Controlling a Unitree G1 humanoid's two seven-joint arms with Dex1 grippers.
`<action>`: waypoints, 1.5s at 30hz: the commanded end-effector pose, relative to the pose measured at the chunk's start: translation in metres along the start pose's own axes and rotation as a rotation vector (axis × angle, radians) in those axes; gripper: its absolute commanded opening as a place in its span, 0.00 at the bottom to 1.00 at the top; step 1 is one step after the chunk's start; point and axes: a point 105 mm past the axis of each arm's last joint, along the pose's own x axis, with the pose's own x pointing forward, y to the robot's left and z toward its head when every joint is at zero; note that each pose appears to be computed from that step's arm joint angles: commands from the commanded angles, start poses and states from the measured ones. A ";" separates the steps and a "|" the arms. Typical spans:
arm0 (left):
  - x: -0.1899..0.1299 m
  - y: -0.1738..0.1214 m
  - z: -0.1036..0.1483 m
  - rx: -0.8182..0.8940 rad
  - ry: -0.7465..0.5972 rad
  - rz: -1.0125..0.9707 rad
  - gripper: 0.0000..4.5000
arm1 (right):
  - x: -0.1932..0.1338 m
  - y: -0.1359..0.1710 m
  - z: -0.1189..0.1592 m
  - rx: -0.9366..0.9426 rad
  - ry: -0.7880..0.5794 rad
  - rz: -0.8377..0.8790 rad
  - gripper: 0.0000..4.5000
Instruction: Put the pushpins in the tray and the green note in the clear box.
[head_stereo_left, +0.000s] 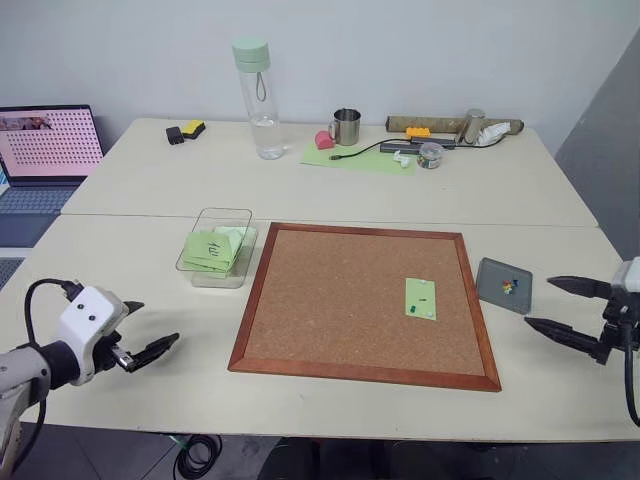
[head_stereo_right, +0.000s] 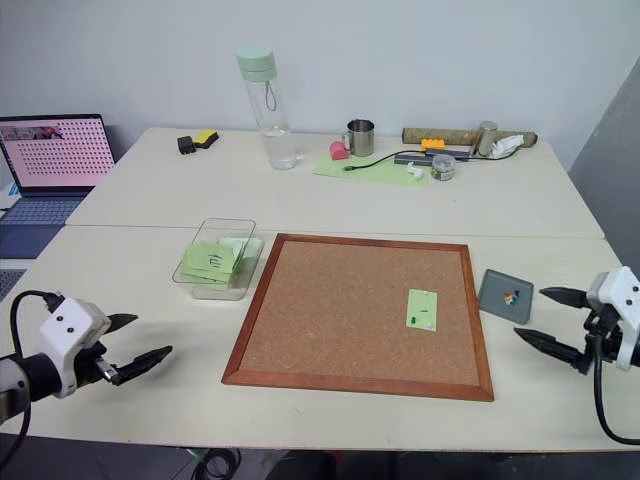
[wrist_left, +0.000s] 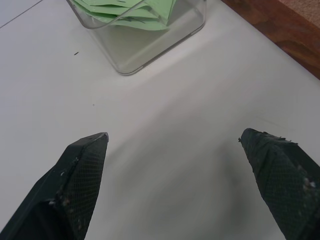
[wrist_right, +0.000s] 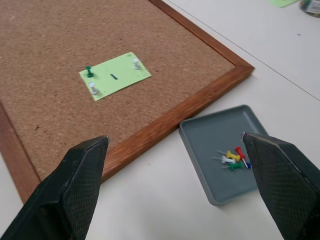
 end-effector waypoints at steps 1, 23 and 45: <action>-0.002 0.002 0.011 0.014 -0.044 0.013 1.00 | 0.000 0.000 0.011 -0.055 -0.008 0.011 0.99; 0.001 0.010 0.029 0.033 -0.087 0.002 1.00 | 0.008 0.001 0.013 -0.062 -0.026 0.020 0.99; 0.038 -0.042 0.100 0.072 -0.271 -0.287 0.64 | 0.014 0.012 0.029 -0.062 -0.093 0.005 1.00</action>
